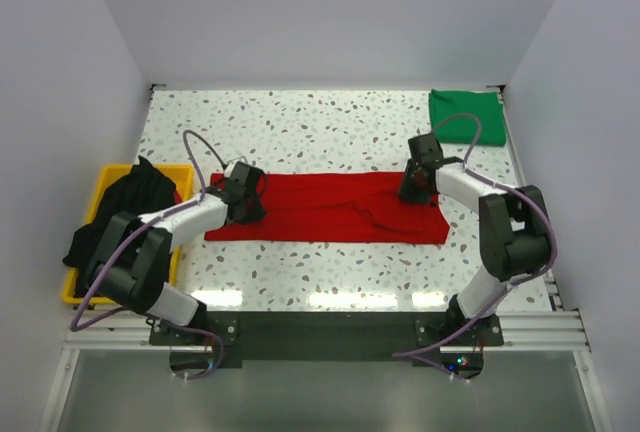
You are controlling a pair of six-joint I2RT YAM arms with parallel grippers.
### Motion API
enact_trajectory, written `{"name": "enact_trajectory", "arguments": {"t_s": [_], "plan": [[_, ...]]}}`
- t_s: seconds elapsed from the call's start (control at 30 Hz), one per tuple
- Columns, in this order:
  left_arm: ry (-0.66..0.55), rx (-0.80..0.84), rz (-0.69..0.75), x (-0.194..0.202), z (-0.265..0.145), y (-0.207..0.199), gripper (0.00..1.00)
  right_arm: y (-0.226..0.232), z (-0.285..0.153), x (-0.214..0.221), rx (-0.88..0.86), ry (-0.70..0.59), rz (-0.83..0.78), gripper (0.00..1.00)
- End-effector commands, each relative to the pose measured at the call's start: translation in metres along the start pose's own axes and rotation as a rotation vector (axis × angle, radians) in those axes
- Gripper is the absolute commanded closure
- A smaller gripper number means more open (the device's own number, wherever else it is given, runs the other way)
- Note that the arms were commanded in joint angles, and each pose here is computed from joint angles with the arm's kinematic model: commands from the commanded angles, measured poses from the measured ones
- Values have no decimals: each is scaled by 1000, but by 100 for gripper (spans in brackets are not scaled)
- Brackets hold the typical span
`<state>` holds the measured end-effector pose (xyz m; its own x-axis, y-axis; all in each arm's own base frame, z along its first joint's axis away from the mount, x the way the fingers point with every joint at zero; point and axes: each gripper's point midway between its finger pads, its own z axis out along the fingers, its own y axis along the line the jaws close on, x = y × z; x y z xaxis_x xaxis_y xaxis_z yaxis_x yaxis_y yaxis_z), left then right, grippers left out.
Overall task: Fold and stack the t-shirts
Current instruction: Fold the tshirt
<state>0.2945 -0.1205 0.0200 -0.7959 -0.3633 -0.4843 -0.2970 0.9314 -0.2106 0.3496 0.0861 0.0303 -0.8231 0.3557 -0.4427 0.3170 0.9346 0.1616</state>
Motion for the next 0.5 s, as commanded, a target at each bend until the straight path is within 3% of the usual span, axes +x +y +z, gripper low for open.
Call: {"name": "enact_trajectory", "arguments": {"t_s": [0.0, 0.23, 0.47], "plan": [[-54, -50, 55, -1, 5, 3, 83, 4, 12, -14, 23, -25, 3, 66], [4, -40, 106, 44, -1, -6, 84, 12, 45, -24, 61, 40, -65, 66], [92, 109, 94, 99, -25, -46, 83, 77, 76, -81, -83, 41, -143, 65]]}}
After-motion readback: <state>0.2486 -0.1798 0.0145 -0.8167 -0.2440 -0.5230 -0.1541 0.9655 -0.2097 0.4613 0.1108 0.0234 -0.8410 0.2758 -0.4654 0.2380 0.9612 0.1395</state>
